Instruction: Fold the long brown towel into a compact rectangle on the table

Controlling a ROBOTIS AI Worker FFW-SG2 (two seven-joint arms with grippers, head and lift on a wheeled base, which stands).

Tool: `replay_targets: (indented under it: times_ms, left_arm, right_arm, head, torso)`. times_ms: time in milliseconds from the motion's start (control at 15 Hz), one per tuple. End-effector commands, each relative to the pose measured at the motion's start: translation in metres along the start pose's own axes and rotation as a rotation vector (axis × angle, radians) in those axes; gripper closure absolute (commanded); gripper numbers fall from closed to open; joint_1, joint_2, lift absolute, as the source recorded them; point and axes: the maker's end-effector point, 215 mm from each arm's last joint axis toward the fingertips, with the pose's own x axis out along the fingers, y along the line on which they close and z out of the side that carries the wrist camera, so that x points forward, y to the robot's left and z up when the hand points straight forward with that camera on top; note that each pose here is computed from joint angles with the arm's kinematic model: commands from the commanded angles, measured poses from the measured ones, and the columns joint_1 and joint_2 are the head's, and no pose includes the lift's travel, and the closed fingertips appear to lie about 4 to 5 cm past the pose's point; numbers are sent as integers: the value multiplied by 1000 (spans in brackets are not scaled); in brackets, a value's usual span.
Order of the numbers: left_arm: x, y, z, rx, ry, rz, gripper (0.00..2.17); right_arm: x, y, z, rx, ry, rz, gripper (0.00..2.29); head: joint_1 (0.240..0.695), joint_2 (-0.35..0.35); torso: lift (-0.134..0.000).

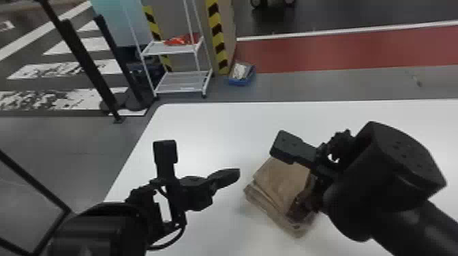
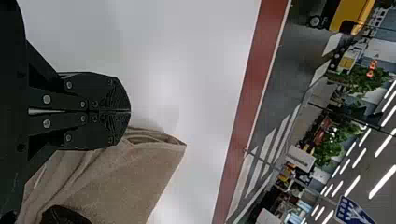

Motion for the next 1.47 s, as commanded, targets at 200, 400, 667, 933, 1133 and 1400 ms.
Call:
replay_targets:
  times_ms: [200, 400, 667, 933, 1133, 1400]
  left_arm:
    - [33, -68, 18, 72, -76, -138, 2142]
    - [47, -71, 2, 101, -27, -133, 2142]
    - [54, -58, -17, 97, 21, -120, 2142]
    - [55, -42, -29, 103, 63, -94, 2142]
    - [51, -33, -36, 104, 84, -80, 2142]
    - [47, -33, -46, 88, 101, -88, 2142]
  right_arm:
    - [3, 3, 0, -12, 7, 0, 2253]
    - [2, 1, 0, -12, 7, -3, 2253]
    - [1, -2, -1, -12, 11, -8, 2253]
    - [-3, -11, -8, -8, 22, -22, 2253]
    - [-9, -21, -14, -5, 30, -40, 2253]
    - [-22, -49, -21, 11, 39, -75, 2253]
  head:
    - [695, 197]
    - [695, 143]
    - [695, 132]
    - [695, 133]
    - [695, 132]
    - [695, 125]
  torso:
    - [-123]
    - [-123]
    - [-123]
    - [-123]
    - [-123]
    - [-123]
